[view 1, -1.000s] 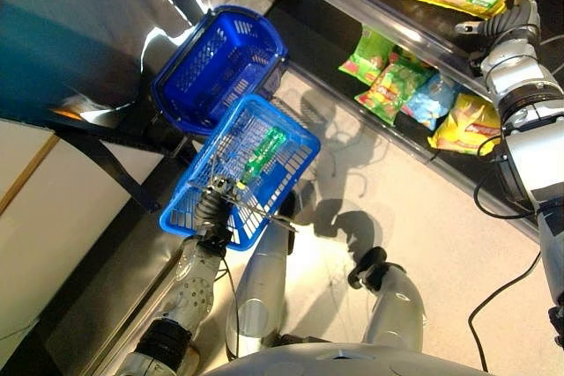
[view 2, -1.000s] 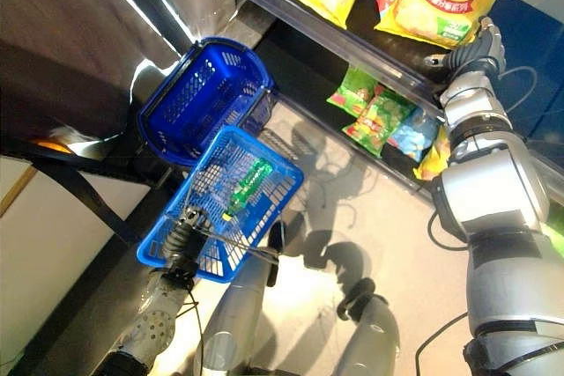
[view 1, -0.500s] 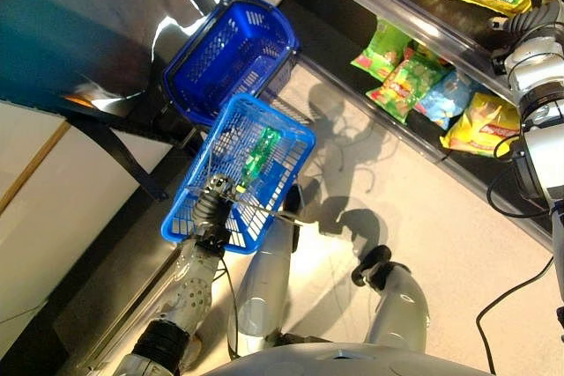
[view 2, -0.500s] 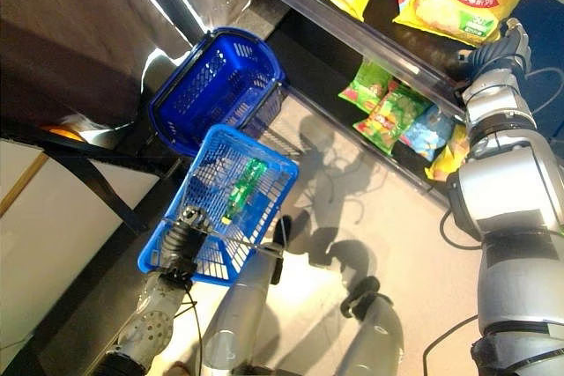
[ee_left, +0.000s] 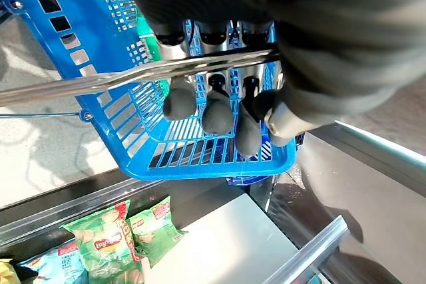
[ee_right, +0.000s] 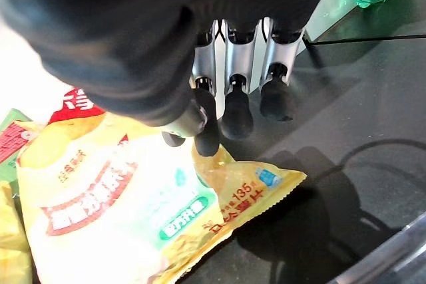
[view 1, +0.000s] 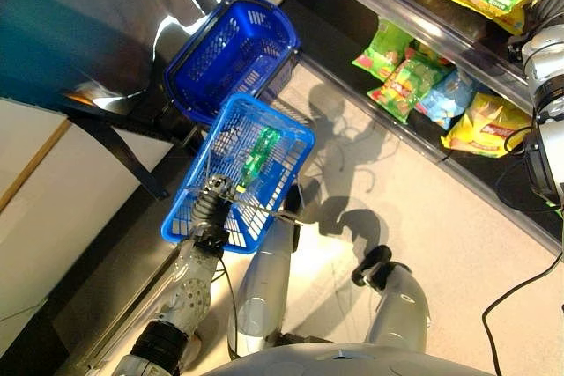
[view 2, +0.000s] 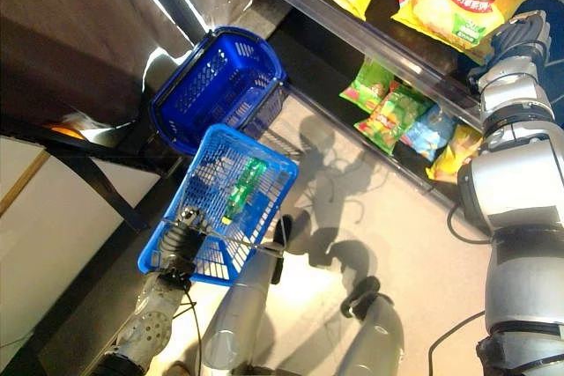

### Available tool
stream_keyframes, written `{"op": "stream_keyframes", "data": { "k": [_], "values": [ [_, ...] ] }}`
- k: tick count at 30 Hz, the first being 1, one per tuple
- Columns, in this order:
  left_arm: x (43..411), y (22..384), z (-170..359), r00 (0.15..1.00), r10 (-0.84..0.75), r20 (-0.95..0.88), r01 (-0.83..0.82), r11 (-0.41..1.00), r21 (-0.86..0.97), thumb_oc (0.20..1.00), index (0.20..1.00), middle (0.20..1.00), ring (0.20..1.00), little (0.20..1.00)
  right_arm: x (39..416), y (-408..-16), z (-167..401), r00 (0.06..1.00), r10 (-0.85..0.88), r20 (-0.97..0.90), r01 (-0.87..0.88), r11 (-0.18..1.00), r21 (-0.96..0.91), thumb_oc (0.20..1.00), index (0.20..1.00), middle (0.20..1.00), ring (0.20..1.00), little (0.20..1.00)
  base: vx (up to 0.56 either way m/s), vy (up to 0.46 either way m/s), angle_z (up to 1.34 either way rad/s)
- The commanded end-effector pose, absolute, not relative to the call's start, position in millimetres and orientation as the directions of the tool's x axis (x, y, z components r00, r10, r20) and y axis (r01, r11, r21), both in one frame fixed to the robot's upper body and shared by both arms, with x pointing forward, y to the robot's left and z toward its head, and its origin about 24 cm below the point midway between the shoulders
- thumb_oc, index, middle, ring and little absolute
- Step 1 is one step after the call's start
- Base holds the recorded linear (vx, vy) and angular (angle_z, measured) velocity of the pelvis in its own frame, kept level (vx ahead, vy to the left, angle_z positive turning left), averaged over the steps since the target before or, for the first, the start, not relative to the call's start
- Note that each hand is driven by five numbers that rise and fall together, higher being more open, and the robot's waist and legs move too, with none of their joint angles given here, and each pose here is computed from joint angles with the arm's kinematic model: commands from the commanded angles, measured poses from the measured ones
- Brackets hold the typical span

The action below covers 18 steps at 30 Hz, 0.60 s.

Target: Pick up the snacks into the basket

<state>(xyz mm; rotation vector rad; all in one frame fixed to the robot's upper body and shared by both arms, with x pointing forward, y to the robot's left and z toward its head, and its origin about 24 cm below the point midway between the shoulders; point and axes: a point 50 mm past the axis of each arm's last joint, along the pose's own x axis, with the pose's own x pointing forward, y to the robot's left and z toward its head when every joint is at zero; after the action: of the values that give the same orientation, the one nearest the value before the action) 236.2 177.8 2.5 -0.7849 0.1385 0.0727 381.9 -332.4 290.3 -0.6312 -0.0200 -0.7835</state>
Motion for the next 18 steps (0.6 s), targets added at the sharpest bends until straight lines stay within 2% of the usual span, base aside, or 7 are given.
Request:
{"op": "stream_keyframes", "data": {
  "k": [1, 9, 10, 11, 18],
  "values": [
    [229.9, 178.4, 38.4, 0.998, -0.051, 0.047, 0.07, 0.722, -0.688, 0.2, 0.2, 0.2, 0.2, 0.2, 367.5, -342.7, 337.9, 0.656, -0.651, 0.382, 0.747, 0.483, -0.457, 0.2, 0.2, 0.2, 0.2, 0.2, -0.01, -0.001, 0.05],
    [233.5, 180.6, 40.4, 0.997, -0.05, 0.057, 0.075, 0.732, -0.678, 0.2, 0.2, 0.2, 0.2, 0.2, 374.2, -330.3, 338.3, 0.669, -0.627, 0.399, 0.74, 0.511, -0.437, 0.2, 0.2, 0.2, 0.2, 0.2, -0.02, 0.009, 0.04],
    [233.9, 180.6, 40.2, 0.997, -0.049, 0.056, 0.074, 0.731, -0.679, 0.2, 0.2, 0.2, 0.2, 0.2, 376.0, -328.2, 335.5, 0.675, -0.626, 0.391, 0.736, 0.532, -0.42, 0.805, 0.805, 0.805, 0.805, 0.805, 0.0, 0.0, 0.0],
    [234.0, 180.6, 40.2, 0.997, -0.05, 0.057, 0.075, 0.73, -0.679, 0.2, 0.2, 0.2, 0.2, 0.2, 377.0, -327.3, 333.4, 0.678, -0.627, 0.384, 0.734, 0.547, -0.403, 1.0, 1.0, 1.0, 1.0, 1.0, 0.0, 0.0, 0.0],
    [234.6, 180.5, 37.4, 0.998, -0.044, 0.037, 0.058, 0.731, -0.68, 0.2, 0.2, 0.2, 0.2, 0.2, 386.6, -315.4, 315.9, 0.704, -0.638, 0.312, 0.708, 0.664, -0.24, 1.0, 1.0, 1.0, 1.0, 1.0, 0.0, 0.009, 0.0]
  ]
}}
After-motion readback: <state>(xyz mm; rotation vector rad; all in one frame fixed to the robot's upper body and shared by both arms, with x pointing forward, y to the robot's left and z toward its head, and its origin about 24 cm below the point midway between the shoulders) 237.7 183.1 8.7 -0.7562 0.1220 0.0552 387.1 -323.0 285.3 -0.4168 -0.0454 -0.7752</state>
